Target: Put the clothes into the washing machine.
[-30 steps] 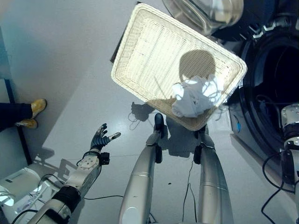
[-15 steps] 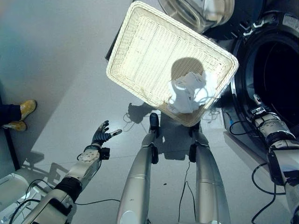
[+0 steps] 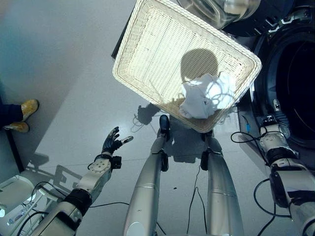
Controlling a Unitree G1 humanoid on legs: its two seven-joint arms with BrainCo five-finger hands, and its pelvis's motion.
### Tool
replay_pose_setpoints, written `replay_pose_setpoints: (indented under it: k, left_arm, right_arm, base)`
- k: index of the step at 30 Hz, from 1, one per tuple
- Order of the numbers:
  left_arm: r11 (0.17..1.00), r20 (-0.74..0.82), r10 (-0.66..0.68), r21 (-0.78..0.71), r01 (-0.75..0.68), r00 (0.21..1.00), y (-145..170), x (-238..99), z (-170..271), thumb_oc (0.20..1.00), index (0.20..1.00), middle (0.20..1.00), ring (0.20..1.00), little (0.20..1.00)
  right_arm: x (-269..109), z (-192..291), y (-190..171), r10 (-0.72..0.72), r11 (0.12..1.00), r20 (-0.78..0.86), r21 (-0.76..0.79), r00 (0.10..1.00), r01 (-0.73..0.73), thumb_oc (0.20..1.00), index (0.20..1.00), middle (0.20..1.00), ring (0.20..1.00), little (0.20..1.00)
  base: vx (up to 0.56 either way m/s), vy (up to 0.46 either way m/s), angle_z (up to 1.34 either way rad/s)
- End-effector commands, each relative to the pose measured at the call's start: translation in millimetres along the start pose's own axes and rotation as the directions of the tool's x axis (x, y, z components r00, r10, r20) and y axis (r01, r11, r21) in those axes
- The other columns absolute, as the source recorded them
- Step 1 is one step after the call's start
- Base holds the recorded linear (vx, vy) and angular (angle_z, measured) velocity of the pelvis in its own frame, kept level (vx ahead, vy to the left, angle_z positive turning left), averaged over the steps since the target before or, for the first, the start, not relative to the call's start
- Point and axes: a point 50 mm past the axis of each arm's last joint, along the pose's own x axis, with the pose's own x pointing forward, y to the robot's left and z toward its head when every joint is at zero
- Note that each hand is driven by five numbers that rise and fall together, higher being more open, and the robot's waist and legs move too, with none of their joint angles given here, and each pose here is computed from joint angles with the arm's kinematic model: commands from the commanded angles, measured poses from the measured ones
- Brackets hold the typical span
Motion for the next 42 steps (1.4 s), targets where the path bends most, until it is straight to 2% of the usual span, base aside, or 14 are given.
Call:
replay_pose_setpoints:
  k: [1, 4, 6, 9, 18, 23, 24, 28, 33, 37, 39, 40, 41, 42]
  left_arm:
    - [0.999, -0.036, 0.026, -0.022, -0.027, 0.999, -6, -12, -21, 1.0, 1.0, 1.0, 1.0, 1.0]
    - [0.998, -0.036, 0.042, -0.042, -0.044, 0.998, -9, -15, -23, 1.0, 1.0, 1.0, 1.0, 1.0]
    - [0.994, -0.042, 0.071, -0.075, -0.074, 0.997, -9, -23, -31, 1.0, 1.0, 1.0, 1.0, 1.0]
    - [0.989, -0.053, 0.102, -0.1, -0.107, 0.993, -5, -30, -40, 1.0, 1.0, 1.0, 1.0, 1.0]
    - [0.974, -0.089, 0.155, -0.153, -0.168, 0.984, 7, -40, -61, 1.0, 1.0, 1.0, 1.0, 1.0]
    - [0.972, -0.102, 0.167, -0.153, -0.181, 0.981, 12, -38, -63, 1.0, 1.0, 1.0, 1.0, 1.0]
    - [0.971, -0.104, 0.168, -0.153, -0.182, 0.98, 13, -36, -62, 1.0, 1.0, 1.0, 1.0, 1.0]
    - [0.975, -0.101, 0.162, -0.139, -0.175, 0.982, 14, -32, -58, 1.0, 1.0, 1.0, 1.0, 1.0]
    - [0.982, -0.097, 0.142, -0.111, -0.153, 0.985, 16, -25, -52, 1.0, 1.0, 1.0, 1.0, 1.0]
    - [0.987, -0.096, 0.124, -0.088, -0.133, 0.988, 15, -19, -48, 1.0, 1.0, 1.0, 1.0, 1.0]
    - [0.988, -0.094, 0.121, -0.083, -0.129, 0.988, 15, -18, -46, 1.0, 1.0, 1.0, 1.0, 1.0]
    - [0.989, -0.092, 0.117, -0.076, -0.124, 0.989, 16, -16, -44, 1.0, 1.0, 1.0, 1.0, 1.0]
    - [0.99, -0.091, 0.116, -0.074, -0.123, 0.989, 16, -15, -43, 1.0, 1.0, 1.0, 1.0, 1.0]
    - [0.992, -0.078, 0.107, -0.054, -0.112, 0.991, 17, -12, -38, 1.0, 1.0, 1.0, 1.0, 1.0]
  right_arm:
    - [-4, 59, 21, 0.171, 0.984, 0.299, -0.091, 0.939, -0.15, 1.0, 1.0, 1.0, 1.0, 1.0]
    - [-22, 48, 32, 0.299, 0.935, 0.362, -0.297, 0.883, -0.195, 1.0, 1.0, 1.0, 1.0, 1.0]
    - [-58, 36, 41, 0.476, 0.821, 0.462, -0.538, 0.748, -0.19, 1.0, 1.0, 1.0, 1.0, 1.0]
    - [-93, 26, 43, 0.616, 0.719, 0.513, -0.676, 0.597, -0.161, 1.0, 1.0, 1.0, 1.0, 1.0]
    - [-146, 8, 52, 0.865, 0.458, 0.413, -0.882, 0.284, -0.111, 1.0, 1.0, 1.0, 1.0, 1.0]
    - [-153, 5, 63, 0.909, 0.387, 0.37, -0.921, 0.192, -0.057, 1.0, 1.0, 1.0, 1.0, 1.0]
    - [-156, 4, 68, 0.932, 0.34, 0.338, -0.94, 0.13, 0.009, 1.0, 1.0, 1.0, 1.0, 1.0]
    - [-153, 3, 81, 0.958, 0.264, 0.274, -0.959, 0.085, 0.104, 1.0, 1.0, 1.0, 1.0, 1.0]
    - [-139, 0, 100, 0.98, 0.131, 0.154, -0.976, 0.125, 0.172, 1.0, 1.0, 1.0, 1.0, 1.0]
    - [-117, -14, 112, 0.965, -0.085, -0.016, -0.963, 0.261, 0.257, 1.0, 1.0, 1.0, 1.0, 1.0]
    - [-111, -17, 114, 0.953, -0.131, -0.048, -0.955, 0.299, 0.265, 1.0, 1.0, 1.0, 1.0, 1.0]
    - [-101, -20, 115, 0.919, -0.223, -0.107, -0.935, 0.378, 0.276, 1.0, 1.0, 1.0, 1.0, 1.0]
    - [-99, -21, 115, 0.91, -0.249, -0.124, -0.927, 0.395, 0.282, 1.0, 1.0, 1.0, 1.0, 1.0]
    - [-78, -29, 111, 0.788, -0.47, -0.252, -0.836, 0.561, 0.285, 1.0, 1.0, 1.0, 1.0, 1.0]
  base:
    - [-0.04, 0.104, -0.04]
    - [-0.04, 0.113, -0.03]
    - [-0.06, 0.181, -0.02]
    - [-0.05, 0.146, -0.09]
    - [-0.06, 0.137, -0.09]
    - [-0.04, 0.063, -0.01]
    - [-0.02, 0.043, 0.07]
    - [-0.03, 0.013, 0.13]
    - [-0.02, -0.017, 0.2]
    - [-0.01, -0.03, 0.23]
    - [-0.01, -0.021, 0.17]
    - [0.0, -0.024, 0.16]
    - [0.01, -0.055, 0.19]
    - [0.01, -0.045, 0.18]
